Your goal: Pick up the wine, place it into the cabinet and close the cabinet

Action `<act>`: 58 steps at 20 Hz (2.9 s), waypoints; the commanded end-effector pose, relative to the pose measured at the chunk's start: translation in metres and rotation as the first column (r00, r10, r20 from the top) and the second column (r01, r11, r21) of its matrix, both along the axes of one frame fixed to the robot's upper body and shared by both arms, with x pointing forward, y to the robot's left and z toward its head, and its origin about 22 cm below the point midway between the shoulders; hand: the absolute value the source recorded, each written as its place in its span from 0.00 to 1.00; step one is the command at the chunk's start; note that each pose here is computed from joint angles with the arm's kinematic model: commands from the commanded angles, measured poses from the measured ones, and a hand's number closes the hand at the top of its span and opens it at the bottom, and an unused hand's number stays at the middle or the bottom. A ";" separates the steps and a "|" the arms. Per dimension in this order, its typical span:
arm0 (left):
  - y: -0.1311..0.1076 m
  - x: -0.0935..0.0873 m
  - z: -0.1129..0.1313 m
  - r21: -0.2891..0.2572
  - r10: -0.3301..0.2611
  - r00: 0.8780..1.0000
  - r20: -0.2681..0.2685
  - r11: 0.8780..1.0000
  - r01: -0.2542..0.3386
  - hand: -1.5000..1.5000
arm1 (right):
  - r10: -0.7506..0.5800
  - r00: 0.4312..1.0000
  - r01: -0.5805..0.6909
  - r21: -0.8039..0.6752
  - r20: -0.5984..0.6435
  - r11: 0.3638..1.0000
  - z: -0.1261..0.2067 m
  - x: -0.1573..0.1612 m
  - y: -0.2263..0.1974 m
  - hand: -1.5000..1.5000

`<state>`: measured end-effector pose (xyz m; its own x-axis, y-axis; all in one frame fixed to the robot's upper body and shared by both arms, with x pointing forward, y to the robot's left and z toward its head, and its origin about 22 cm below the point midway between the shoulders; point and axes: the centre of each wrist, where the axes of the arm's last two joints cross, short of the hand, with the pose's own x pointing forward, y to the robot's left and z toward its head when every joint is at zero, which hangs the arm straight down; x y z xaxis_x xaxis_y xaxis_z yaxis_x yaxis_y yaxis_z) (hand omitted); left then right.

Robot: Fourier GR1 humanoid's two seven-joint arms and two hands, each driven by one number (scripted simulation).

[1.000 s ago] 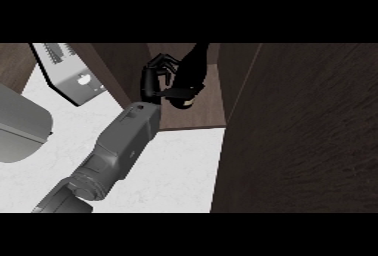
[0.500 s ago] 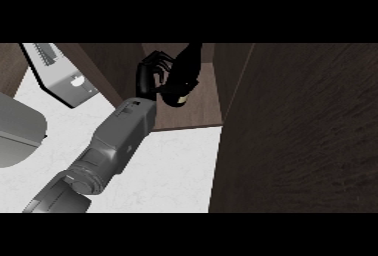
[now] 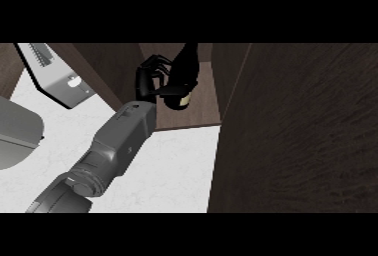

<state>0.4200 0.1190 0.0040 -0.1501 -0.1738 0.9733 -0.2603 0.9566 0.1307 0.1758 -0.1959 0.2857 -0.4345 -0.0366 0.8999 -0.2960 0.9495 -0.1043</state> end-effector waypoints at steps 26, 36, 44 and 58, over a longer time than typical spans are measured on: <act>0.028 -0.054 -0.080 -0.282 -0.019 0.991 -0.130 0.959 -0.018 1.00 | 0.105 0.994 -0.106 0.018 0.008 0.994 0.002 -0.002 0.008 0.00; 0.015 -0.038 -0.057 -0.251 0.003 0.994 -0.110 0.967 -0.031 1.00 | 0.115 0.993 -0.115 0.037 0.001 0.993 -0.005 -0.001 0.006 0.00; 0.009 -0.033 -0.049 -0.242 0.007 0.997 -0.077 0.970 -0.026 1.00 | 0.117 0.993 -0.117 0.022 0.005 0.993 -0.002 0.005 0.006 0.00; -0.010 -0.005 -0.003 -0.238 0.032 0.996 -0.086 0.970 -0.052 1.00 | 0.071 0.997 -0.071 0.025 0.009 0.997 -0.008 0.005 -0.004 0.00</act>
